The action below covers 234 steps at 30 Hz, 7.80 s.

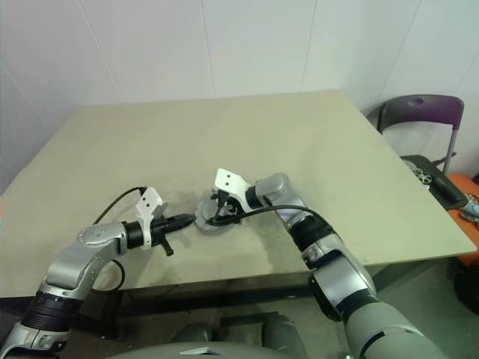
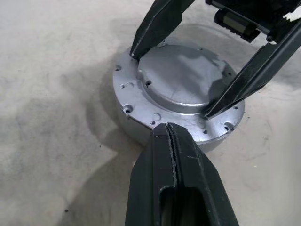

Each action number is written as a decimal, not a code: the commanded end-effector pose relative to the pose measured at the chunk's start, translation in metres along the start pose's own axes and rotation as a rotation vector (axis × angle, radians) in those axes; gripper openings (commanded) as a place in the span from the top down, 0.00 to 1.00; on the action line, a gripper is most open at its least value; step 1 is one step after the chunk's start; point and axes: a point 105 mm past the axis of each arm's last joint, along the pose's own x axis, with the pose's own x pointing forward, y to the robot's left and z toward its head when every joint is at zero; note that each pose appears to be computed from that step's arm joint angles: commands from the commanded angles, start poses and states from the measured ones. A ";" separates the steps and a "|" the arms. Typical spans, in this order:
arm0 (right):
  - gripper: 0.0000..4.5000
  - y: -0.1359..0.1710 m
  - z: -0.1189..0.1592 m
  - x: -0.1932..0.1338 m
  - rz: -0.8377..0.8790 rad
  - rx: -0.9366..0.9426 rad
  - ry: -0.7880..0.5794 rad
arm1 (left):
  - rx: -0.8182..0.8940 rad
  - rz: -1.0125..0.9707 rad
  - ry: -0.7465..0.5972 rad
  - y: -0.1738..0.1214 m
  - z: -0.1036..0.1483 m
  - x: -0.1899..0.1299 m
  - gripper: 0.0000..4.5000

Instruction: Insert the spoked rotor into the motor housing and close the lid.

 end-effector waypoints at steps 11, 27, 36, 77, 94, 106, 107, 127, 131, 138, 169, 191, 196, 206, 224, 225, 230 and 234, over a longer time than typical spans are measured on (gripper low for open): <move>0.00 -0.006 -0.001 -0.008 -0.012 -0.008 0.044 | 0.049 -0.013 0.035 0.004 0.008 0.005 1.00; 0.00 -0.025 0.047 -0.043 -0.063 0.115 -0.120 | 0.063 -0.050 0.060 0.004 0.012 0.009 1.00; 0.00 -0.032 0.014 -0.087 -0.081 0.688 -0.106 | 0.072 -0.063 0.064 0.003 0.013 0.010 1.00; 0.00 0.016 -0.013 -0.028 0.128 1.441 -0.197 | 0.082 -0.070 0.098 0.002 0.009 -0.007 1.00; 0.71 0.014 -0.009 -0.020 0.112 1.440 -0.228 | 0.057 -0.056 0.088 0.001 0.005 -0.011 1.00; 0.71 0.003 0.007 -0.030 0.106 1.382 -0.295 | -0.270 0.120 -0.308 0.019 0.045 -0.047 1.00; 0.71 0.003 0.008 -0.031 0.107 1.380 -0.297 | -0.293 0.132 -0.321 0.019 0.045 -0.050 1.00; 0.71 -0.011 0.029 -0.062 0.109 1.303 -0.400 | -1.034 0.053 -0.669 0.013 0.012 -0.074 1.00; 0.71 -0.015 0.036 -0.072 0.109 1.283 -0.418 | -1.093 0.021 -0.701 0.013 0.009 -0.076 0.74; 0.71 -0.017 0.054 -0.084 0.131 1.234 -0.446 | -1.161 -0.107 -0.696 -0.004 0.011 -0.070 0.23; 0.71 0.013 0.086 -0.080 0.303 1.123 -0.468 | -1.094 -0.305 -0.776 -0.012 0.064 -0.053 0.00; 0.71 0.026 0.087 -0.076 0.346 1.128 -0.451 | -1.089 -0.353 -0.709 -0.014 0.064 -0.043 0.51; 0.71 0.028 0.086 -0.075 0.354 1.134 -0.438 | -1.090 -0.356 -0.704 -0.015 0.062 -0.045 0.51; 0.71 0.027 0.087 -0.073 0.299 1.089 -0.445 | -1.091 -0.334 -0.705 -0.017 0.058 -0.056 0.51; 0.00 0.023 0.074 -0.078 0.143 0.852 -0.293 | -1.052 -0.125 -0.855 0.012 0.065 -0.090 0.51; 0.00 0.022 0.073 -0.079 0.124 0.793 -0.276 | -1.054 -0.080 -0.885 0.019 0.066 -0.093 0.51; 0.00 0.014 0.077 -0.081 0.042 0.402 -0.257 | -1.044 0.096 -0.980 0.044 0.071 -0.110 0.51; 0.00 0.013 0.073 -0.077 0.023 0.142 -0.216 | -1.051 0.185 -1.020 0.054 0.074 -0.115 0.51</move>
